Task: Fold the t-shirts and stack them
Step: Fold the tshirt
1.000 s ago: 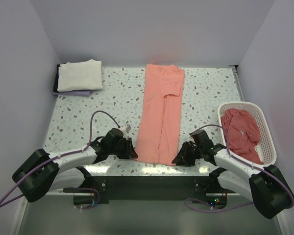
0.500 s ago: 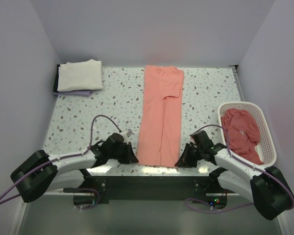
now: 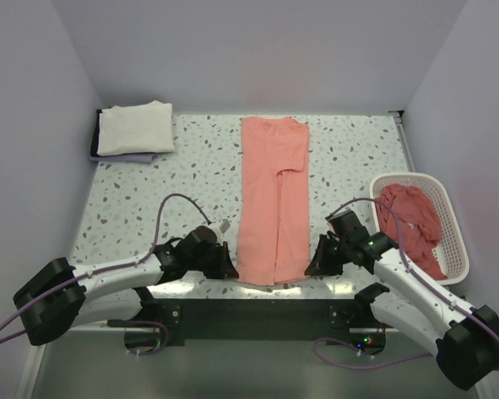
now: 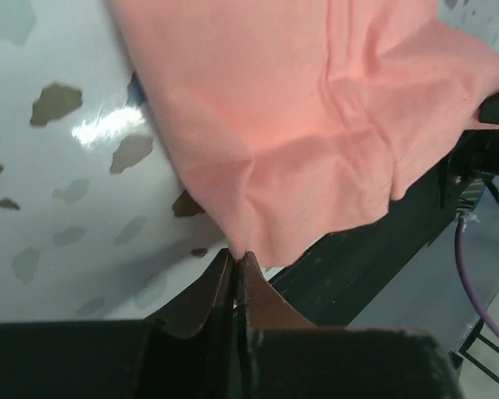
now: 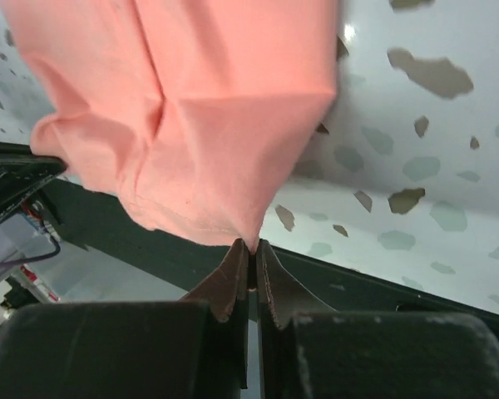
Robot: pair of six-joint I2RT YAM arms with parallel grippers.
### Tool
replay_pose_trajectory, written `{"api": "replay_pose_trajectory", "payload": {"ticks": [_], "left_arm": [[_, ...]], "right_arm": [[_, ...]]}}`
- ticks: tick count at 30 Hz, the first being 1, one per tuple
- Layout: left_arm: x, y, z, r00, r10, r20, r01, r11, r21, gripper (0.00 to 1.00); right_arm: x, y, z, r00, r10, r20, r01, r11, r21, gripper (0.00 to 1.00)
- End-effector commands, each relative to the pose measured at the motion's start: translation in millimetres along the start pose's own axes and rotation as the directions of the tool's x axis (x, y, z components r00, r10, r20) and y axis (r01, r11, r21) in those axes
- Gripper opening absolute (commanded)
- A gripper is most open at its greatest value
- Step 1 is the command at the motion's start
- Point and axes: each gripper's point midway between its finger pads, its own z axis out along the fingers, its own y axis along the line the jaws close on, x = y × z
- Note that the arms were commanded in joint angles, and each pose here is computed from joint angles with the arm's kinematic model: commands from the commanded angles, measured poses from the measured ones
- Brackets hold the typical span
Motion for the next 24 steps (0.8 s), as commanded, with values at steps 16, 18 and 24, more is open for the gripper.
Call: {"api": "replay_pose_trajectory", "payload": {"ticks": [16,18,24], "left_arm": [[-220,-68,27,0.918,-0.108,0.381,0.097,0.994,0.046,0.00],[-241,-68,29,0.902,-0.117,0.416,0.110,0.993,0.040,0.00],[-283,-47,43,0.875,-0.152,0.460,0.164,0.986,0.014,0.00]], "right_arm": [[-200,80,11,0.908,0.006,0.419,-0.018,1.000,0.025,0.00],[-222,78,17,0.901,0.034,0.432,-0.048,0.999,0.021,0.00],[-270,77,34,0.895,0.076,0.439,-0.095,0.995,0.021,0.00]]}}
